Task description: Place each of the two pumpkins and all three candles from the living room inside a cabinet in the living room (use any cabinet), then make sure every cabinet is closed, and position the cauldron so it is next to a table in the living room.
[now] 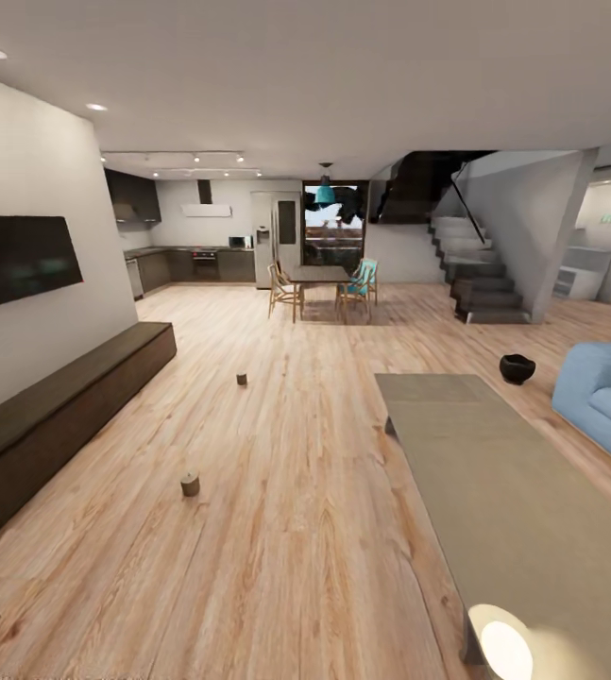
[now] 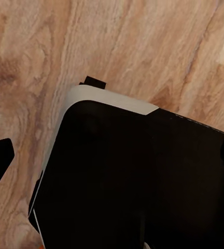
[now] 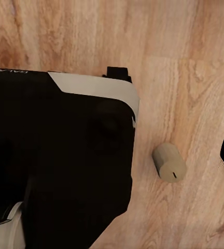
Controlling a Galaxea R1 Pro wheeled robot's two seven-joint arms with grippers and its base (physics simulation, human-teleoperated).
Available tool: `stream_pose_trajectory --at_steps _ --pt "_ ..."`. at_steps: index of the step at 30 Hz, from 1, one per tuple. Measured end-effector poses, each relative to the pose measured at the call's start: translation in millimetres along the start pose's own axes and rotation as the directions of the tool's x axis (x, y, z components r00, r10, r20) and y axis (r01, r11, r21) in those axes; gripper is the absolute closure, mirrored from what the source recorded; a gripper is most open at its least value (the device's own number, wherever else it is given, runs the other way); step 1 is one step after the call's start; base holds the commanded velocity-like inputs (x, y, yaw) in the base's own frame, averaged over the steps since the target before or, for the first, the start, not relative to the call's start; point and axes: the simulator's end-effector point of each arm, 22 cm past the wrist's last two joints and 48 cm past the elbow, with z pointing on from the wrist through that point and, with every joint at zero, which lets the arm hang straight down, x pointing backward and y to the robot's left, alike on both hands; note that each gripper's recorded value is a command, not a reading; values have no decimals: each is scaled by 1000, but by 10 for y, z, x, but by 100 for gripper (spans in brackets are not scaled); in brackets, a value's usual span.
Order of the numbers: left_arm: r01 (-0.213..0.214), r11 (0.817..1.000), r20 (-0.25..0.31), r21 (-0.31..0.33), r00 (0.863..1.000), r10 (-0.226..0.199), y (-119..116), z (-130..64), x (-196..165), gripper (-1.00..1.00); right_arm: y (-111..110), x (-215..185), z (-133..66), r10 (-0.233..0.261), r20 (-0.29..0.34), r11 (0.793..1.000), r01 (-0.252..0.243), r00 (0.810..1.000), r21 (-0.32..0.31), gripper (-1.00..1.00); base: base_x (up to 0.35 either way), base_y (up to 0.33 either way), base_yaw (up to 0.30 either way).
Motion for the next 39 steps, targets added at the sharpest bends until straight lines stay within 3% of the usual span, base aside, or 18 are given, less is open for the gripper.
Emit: stream_pose_trajectory --at_steps 18,33,39 --pt "3 1000 0 -1 1000 -3 11 0 1 -100 1 0 0 0 1 1000 0 1000 0 -100 258 186 271" --pt "2 1000 0 -1 1000 -2 8 0 4 -100 -8 -4 1 1 4 1000 -1 1000 2 -100 299 159 27" --pt "2 1000 -2 -2 1000 -2 5 0 11 -100 -19 -113 -1 1 58 1000 -1 998 3 -100 321 69 0"
